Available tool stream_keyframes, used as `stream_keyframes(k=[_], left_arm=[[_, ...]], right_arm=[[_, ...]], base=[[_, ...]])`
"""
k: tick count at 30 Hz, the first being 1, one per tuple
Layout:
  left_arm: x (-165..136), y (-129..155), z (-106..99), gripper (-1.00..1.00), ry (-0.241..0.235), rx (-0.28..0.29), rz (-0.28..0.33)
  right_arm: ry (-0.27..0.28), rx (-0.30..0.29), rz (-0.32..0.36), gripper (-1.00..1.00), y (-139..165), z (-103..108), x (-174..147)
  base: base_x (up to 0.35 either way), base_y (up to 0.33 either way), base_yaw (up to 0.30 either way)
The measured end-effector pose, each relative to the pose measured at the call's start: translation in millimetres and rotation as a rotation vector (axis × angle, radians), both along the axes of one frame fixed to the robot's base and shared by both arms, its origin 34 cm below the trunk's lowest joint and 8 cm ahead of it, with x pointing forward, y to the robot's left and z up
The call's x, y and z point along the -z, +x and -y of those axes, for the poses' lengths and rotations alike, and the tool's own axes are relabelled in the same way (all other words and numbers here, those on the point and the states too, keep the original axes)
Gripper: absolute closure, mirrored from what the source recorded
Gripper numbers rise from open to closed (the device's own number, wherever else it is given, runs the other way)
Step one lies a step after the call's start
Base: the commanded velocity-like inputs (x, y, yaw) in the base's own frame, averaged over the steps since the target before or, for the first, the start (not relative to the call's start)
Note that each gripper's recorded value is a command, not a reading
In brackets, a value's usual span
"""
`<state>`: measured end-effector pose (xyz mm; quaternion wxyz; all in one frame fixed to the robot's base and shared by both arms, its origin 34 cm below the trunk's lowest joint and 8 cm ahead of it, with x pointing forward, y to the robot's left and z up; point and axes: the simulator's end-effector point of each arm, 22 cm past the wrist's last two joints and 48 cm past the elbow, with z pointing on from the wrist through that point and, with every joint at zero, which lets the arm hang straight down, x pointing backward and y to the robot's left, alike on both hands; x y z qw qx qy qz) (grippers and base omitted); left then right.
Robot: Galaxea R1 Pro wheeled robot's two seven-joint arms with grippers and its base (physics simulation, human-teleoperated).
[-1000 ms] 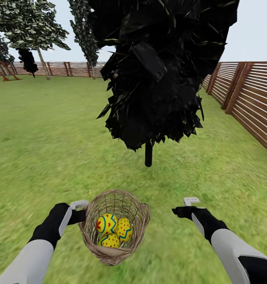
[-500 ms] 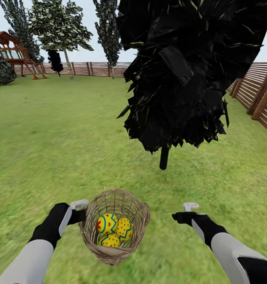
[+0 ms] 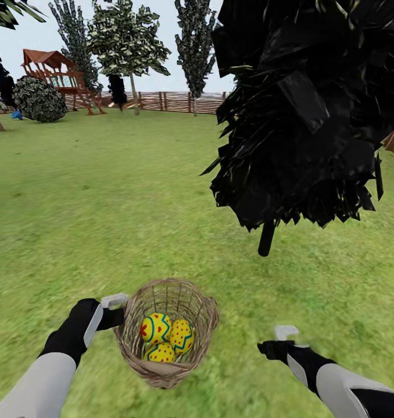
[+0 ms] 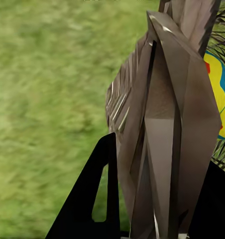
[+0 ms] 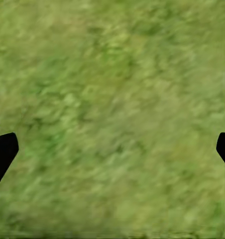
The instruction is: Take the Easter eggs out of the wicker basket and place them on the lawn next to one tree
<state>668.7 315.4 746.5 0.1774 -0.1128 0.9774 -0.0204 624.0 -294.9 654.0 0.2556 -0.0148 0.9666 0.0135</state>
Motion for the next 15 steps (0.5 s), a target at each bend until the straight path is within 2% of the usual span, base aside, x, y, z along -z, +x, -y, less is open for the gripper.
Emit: stream_keyframes(k=[3, 4, 6, 8, 10, 12, 13, 15], left_arm=[[-2.6, -3.4, -16.2, 1.00, 0.022, -0.022, -0.006], [-3.7, -3.8, -17.2, 1.00, 0.020, -0.026, -0.005], [-6.3, -3.3, -14.1, 1.00, -0.003, -0.036, 0.000], [-9.1, -3.1, -13.7, 1.00, -0.013, -0.042, 0.003], [-11.8, -5.1, -25.6, 1.00, 0.004, -0.049, 0.000], [-13.2, -8.5, -36.0, 1.00, 0.041, -0.041, -0.010], [-14.6, -8.6, -37.1, 1.00, 0.036, -0.051, -0.008], [-17.7, -7.5, -35.1, 1.00, -0.006, -0.085, 0.005]], right_arm=[[-0.034, 0.013, -0.108, -1.00, -83.5, 6.4, 39.5], [-0.037, 0.014, -0.134, -1.00, -102.2, 8.1, 46.1], [-0.038, 0.005, -0.226, -1.00, -171.0, 6.0, 68.1], [-0.038, 0.010, -0.296, -1.00, -225.5, 7.2, 80.0], [-0.035, 0.008, -0.308, -1.00, -235.4, 4.5, 80.1], [-0.034, 0.008, -0.310, -1.00, -237.0, 4.1, 78.2], [-0.034, 0.007, -0.310, -1.00, -237.3, 4.0, 77.2], [-0.035, 0.004, -0.324, -1.00, -248.0, 3.9, 77.1]], base=[[0.000, 0.000, 0.169], [0.000, 0.000, 0.009], [0.000, 0.000, 0.002], [0.000, 0.000, 0.245], [0.000, 0.000, 0.291], [0.000, 0.000, 0.292], [0.000, 0.000, 0.293], [0.000, 0.000, 0.293]])
